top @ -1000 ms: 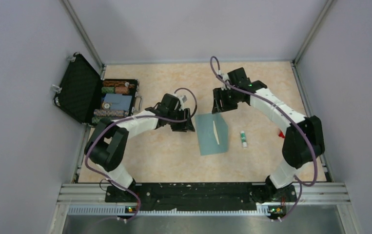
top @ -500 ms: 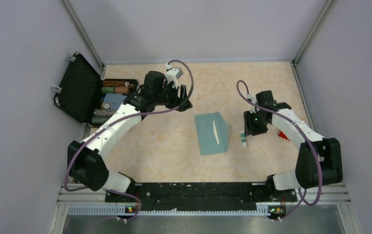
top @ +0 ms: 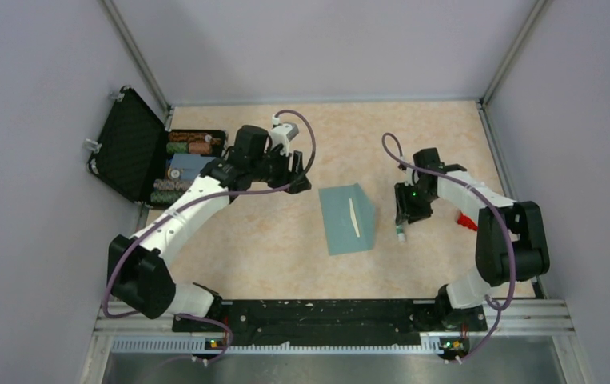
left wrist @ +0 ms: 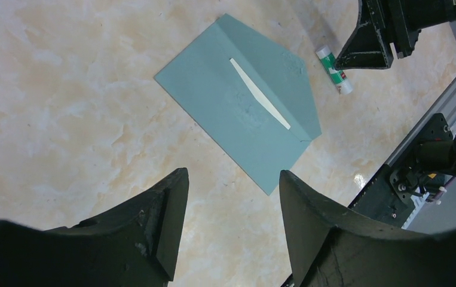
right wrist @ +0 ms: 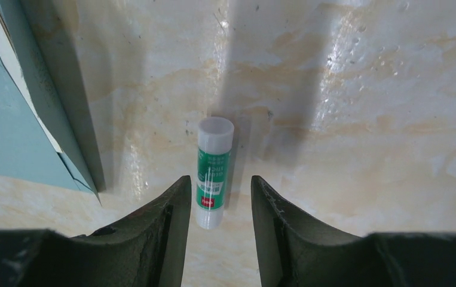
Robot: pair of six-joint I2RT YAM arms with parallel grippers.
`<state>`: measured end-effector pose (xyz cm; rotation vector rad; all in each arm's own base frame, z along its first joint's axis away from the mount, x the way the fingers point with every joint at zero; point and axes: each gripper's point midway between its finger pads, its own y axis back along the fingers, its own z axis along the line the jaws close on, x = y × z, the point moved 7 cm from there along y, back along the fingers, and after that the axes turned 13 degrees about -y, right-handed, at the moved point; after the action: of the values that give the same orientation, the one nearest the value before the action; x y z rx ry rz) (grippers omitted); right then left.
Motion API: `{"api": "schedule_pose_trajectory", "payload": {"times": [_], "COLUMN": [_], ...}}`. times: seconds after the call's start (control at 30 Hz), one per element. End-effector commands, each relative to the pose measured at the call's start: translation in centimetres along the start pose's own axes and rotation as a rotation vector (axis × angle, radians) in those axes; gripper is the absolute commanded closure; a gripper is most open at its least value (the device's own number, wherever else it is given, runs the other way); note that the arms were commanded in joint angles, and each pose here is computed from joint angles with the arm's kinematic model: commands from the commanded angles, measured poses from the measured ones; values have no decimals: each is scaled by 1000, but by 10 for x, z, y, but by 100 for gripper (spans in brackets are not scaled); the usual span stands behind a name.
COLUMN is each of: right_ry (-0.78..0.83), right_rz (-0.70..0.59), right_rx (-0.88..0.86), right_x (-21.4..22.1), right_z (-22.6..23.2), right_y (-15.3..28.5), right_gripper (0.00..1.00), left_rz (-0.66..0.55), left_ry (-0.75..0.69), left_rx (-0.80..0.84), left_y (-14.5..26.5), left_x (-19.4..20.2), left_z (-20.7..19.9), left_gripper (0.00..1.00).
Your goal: Place the letter into the envelope and seal it
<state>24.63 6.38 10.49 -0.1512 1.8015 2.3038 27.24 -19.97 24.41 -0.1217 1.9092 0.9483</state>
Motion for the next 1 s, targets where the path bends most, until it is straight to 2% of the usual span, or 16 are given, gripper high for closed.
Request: {"api": "schedule_pose_trajectory", "payload": {"times": [0.0, 0.2, 0.33, 0.6, 0.87, 0.97], "right_ry": [-9, -40, -70, -61, -45, -37], "right_rz": [-37, 13, 54, 112, 107, 108], "right_rx": [-39, -28, -23, 24, 136, 161], "right_x": [-21, -19, -14, 7, 10, 10], "right_z": [11, 10, 11, 20, 16, 13], "right_y": [-1, -11, -10, -9, -17, -20], "right_gripper": [59, 61, 57, 57, 62, 69], "left_rz": [-66, -83, -93, -106, -113, -114], "left_ry": [-29, -38, -67, -58, -58, -56], "left_rx": [4, -19, -29, -31, -38, -36], "left_y": [16, 25, 30, 32, 34, 33], "left_x": [-8, -12, -16, -22, -24, -22], "left_z": [0, 7, 10, 14, 15, 15], "left_gripper": [37, 38, 38, 38, 38, 39]}}
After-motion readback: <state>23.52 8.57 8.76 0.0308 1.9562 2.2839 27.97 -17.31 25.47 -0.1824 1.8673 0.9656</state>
